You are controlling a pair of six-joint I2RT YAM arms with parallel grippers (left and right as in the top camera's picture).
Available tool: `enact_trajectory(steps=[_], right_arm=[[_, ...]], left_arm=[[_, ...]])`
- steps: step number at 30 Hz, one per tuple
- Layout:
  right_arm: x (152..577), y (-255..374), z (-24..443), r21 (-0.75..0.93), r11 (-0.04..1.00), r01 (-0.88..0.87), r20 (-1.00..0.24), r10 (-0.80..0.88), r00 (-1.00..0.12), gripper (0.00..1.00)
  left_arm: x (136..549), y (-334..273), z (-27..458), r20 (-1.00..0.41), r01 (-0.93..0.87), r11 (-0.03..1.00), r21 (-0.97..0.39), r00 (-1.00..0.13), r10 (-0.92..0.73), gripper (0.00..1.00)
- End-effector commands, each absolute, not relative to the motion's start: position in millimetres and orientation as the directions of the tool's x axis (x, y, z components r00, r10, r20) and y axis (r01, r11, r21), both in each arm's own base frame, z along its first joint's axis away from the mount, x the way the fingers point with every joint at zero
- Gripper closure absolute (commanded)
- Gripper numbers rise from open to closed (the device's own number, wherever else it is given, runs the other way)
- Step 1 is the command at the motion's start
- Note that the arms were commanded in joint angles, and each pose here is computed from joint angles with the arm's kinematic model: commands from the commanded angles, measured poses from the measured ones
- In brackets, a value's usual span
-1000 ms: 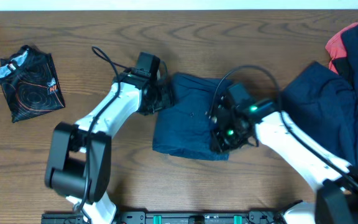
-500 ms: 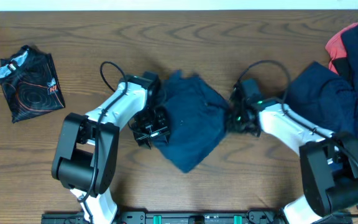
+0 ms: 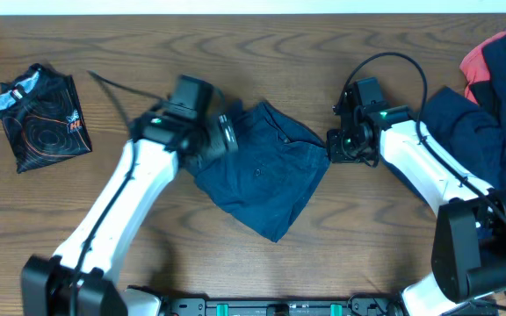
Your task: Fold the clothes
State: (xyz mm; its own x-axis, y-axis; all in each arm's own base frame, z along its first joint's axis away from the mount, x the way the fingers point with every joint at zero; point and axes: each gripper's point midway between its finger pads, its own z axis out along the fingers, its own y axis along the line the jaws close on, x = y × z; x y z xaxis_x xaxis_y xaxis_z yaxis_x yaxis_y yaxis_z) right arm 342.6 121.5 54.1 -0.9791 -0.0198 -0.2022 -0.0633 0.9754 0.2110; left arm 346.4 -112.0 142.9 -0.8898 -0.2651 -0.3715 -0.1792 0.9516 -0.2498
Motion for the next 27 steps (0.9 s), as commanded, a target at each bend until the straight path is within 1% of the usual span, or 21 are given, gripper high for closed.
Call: enact_trajectory(steps=[1, 2, 4, 7, 9, 13, 15, 21, 23, 24, 26, 27], right_arm=[[348, 122, 76, 0.213, 0.973, -0.09, -0.259, -0.033, -0.965, 0.68], [347, 121, 77, 0.213, 0.973, -0.09, -0.259, -0.033, -0.965, 0.67], [345, 121, 78, 0.215, 0.972, -0.09, -0.254, -0.033, -0.967, 0.66], [342, 121, 78, 0.213, 0.973, -0.087, -0.243, -0.034, -0.969, 0.65], [341, 120, 77, 0.212, 0.973, -0.087, -0.238, -0.035, -0.971, 0.64], [339, 120, 77, 0.211, 0.974, -0.085, -0.231, -0.035, -0.972, 0.64], [338, 120, 76, 0.21, 0.974, -0.084, -0.227, -0.035, -0.973, 0.64], [338, 119, 76, 0.21, 0.974, -0.084, -0.226, -0.035, -0.973, 0.63], [338, 119, 76, 0.21, 0.974, -0.084, -0.226, -0.035, -0.974, 0.63], [338, 120, 76, 0.21, 0.974, -0.084, -0.226, -0.035, -0.974, 0.63], [338, 119, 76, 0.21, 0.974, -0.083, -0.224, -0.035, -0.974, 0.63], [338, 119, 76, 0.209, 0.974, -0.083, -0.223, -0.035, -0.974, 0.63]], left_arm=[[370, -89, 143, -0.481, -0.017, 0.996, -0.085, -0.875, -0.056, 0.02], [375, -90, 139, -0.484, 0.023, 0.997, -0.07, -0.875, -0.014, 0.02], [381, -101, 125, -0.472, 0.174, 0.983, -0.062, -0.873, 0.125, 0.02], [380, -124, 99, -0.437, 0.388, 0.917, -0.096, -0.844, 0.311, 0.02], [378, -134, 84, -0.419, 0.461, 0.879, -0.123, -0.827, 0.375, 0.02], [378, -146, 57, -0.384, 0.486, 0.853, -0.189, -0.836, 0.391, 0.02], [377, -146, 42, -0.357, 0.48, 0.854, -0.202, -0.848, 0.392, 0.02], [360, -165, 8, -0.271, 0.466, 0.813, -0.35, -0.881, 0.388, 0.02], [354, -168, -2, -0.239, 0.449, 0.81, -0.377, -0.892, 0.384, 0.02], [351, -170, -7, -0.224, 0.446, 0.807, -0.386, -0.894, 0.387, 0.0], [345, -172, -14, -0.196, 0.443, 0.806, -0.392, -0.896, 0.398, 0.13], [344, -173, -15, -0.19, 0.445, 0.805, -0.394, -0.896, 0.402, 0.23]])
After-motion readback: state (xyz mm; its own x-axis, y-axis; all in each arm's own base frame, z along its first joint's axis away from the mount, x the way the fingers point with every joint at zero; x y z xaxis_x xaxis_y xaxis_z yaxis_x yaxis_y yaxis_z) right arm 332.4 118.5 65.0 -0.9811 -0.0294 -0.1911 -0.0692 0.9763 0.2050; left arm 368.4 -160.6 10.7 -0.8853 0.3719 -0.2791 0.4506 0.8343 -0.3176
